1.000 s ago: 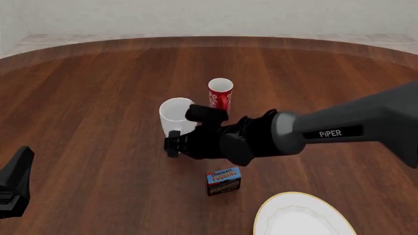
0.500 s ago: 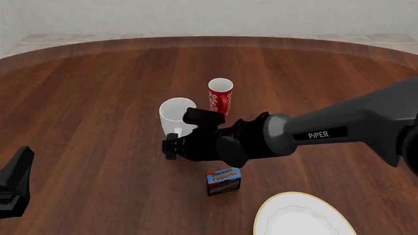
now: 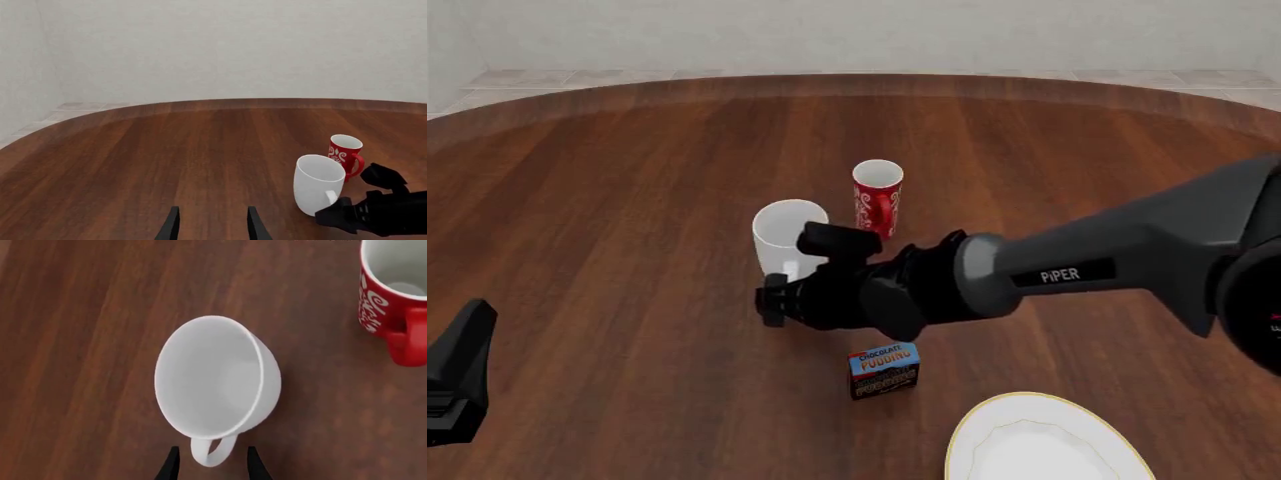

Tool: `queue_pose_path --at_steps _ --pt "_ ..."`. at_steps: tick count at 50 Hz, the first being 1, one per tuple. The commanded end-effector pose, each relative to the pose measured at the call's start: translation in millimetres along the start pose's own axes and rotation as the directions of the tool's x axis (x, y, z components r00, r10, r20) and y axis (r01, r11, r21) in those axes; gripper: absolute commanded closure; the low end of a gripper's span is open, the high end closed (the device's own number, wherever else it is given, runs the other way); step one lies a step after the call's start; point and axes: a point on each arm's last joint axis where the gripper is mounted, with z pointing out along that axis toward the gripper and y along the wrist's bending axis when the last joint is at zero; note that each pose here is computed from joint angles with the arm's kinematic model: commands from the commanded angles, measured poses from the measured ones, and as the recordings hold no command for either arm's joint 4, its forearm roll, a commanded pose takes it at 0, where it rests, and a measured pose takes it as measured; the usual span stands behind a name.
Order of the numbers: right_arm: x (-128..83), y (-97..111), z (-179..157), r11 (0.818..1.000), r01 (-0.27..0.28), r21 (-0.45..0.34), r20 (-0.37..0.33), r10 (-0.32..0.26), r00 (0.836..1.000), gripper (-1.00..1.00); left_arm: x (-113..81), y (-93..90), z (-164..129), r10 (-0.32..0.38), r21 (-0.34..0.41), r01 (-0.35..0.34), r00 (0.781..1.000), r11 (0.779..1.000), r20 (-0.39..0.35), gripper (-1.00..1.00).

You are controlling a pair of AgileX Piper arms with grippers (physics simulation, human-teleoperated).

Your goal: Put the white mug on the plate.

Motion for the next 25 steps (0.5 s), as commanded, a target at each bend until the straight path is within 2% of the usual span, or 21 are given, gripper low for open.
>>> queue_pose_path --at_steps 1,12,13,25 --pt "-2.2 1.2 2.4 1.000 0.005 0.001 -0.001 -0.005 1.000 -1.00 0.0 0.0 0.0 0.000 0.000 0.000 1.000 1.000 0.000 -1.00" --pt "-7.0 2.7 1.7 1.000 0.017 0.001 0.005 -0.017 1.000 -1.00 0.0 0.0 0.0 0.000 0.000 0.000 1.000 1.000 0.000 -1.00" --pt "-7.8 2.9 1.3 1.000 0.017 0.001 0.006 -0.017 1.000 1.00 0.0 0.0 0.0 0.000 0.000 0.000 1.000 1.000 0.000 -1.00" --pt "-8.2 7.3 -5.2 1.000 0.028 -0.004 0.003 -0.028 1.000 1.00 0.0 0.0 0.0 0.000 0.000 0.000 1.000 1.000 0.000 -1.00"
